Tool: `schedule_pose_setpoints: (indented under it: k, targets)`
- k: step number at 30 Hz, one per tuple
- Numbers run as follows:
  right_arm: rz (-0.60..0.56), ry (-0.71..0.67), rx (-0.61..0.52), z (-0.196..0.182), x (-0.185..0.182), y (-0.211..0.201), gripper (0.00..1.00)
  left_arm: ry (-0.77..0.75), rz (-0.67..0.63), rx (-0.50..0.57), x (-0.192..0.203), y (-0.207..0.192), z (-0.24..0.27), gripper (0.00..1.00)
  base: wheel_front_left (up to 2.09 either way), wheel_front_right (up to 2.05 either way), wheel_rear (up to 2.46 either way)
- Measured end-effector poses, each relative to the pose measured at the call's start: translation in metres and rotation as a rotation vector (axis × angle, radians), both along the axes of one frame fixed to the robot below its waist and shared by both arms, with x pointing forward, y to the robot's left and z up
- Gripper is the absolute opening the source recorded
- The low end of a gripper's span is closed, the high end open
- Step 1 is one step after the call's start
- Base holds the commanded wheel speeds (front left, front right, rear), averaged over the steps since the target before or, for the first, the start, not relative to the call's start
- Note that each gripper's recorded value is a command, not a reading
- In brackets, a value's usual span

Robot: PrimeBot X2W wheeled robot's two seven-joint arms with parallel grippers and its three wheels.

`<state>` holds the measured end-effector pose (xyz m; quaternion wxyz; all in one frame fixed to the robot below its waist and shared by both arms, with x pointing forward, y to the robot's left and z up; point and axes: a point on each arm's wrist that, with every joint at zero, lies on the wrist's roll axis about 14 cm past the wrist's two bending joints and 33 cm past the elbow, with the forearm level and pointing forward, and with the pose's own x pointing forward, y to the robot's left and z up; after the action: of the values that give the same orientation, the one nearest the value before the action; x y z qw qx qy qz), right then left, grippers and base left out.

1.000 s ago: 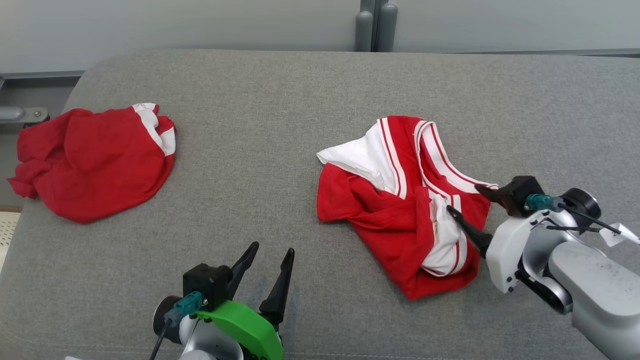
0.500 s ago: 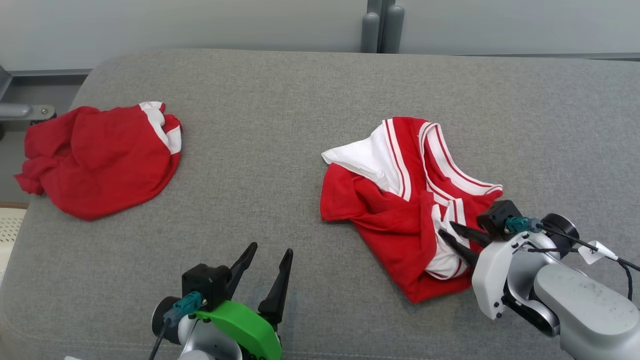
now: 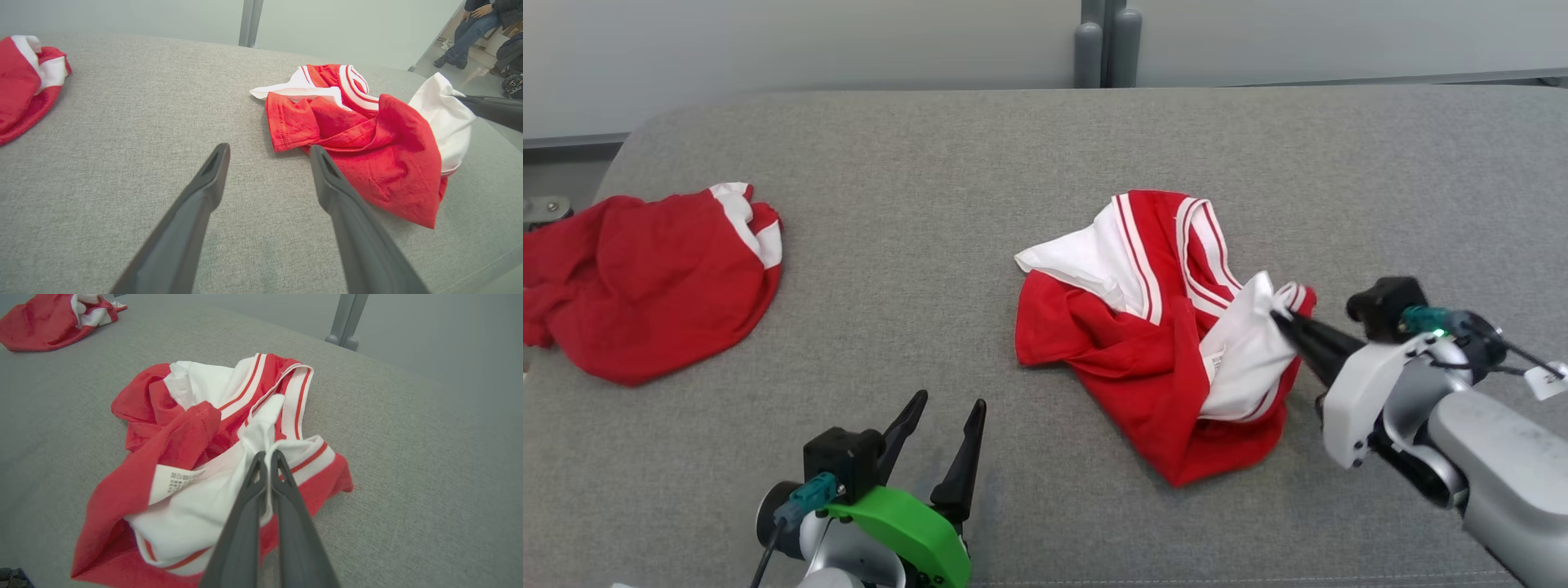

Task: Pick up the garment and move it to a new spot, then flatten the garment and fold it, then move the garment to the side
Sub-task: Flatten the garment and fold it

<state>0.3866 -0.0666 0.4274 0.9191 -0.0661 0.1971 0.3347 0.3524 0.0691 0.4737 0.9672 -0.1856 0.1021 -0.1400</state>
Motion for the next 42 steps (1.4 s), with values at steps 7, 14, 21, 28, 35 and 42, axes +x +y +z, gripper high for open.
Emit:
schedule_pose_setpoints:
  k: [7,14,21,28,35,42]
  targets:
    - [-0.216,-0.126,0.085,0.047,0.034,-0.056,0.0,-0.007,-0.045,-0.005,0.003,-0.014,0.002,1.0,0.0,0.0,0.0]
    - [-0.438,-0.085,0.108,0.035,0.022,-0.12,0.0,-0.026,-0.122,-0.003,0.004,-0.037,0.007,1.0,0.0,0.0,0.0]
    - [-0.591,0.064,0.123,-0.015,-0.02,-0.149,0.0,-0.112,-0.352,0.03,0.007,-0.095,0.031,1.0,0.0,0.0,0.0]
    - [-0.596,0.114,0.154,-0.032,-0.033,-0.132,0.0,-0.11,-0.545,0.059,0.007,-0.147,0.038,1.0,0.0,0.0,0.0]
    - [-0.548,0.084,0.176,-0.026,-0.022,-0.11,0.0,-0.02,-0.598,0.195,0.033,-0.16,0.013,1.0,0.0,0.0,0.0]
    - [-0.562,0.099,0.182,-0.034,-0.025,-0.108,0.0,0.047,-0.655,0.266,0.044,-0.175,-0.011,1.0,0.0,0.0,0.0]
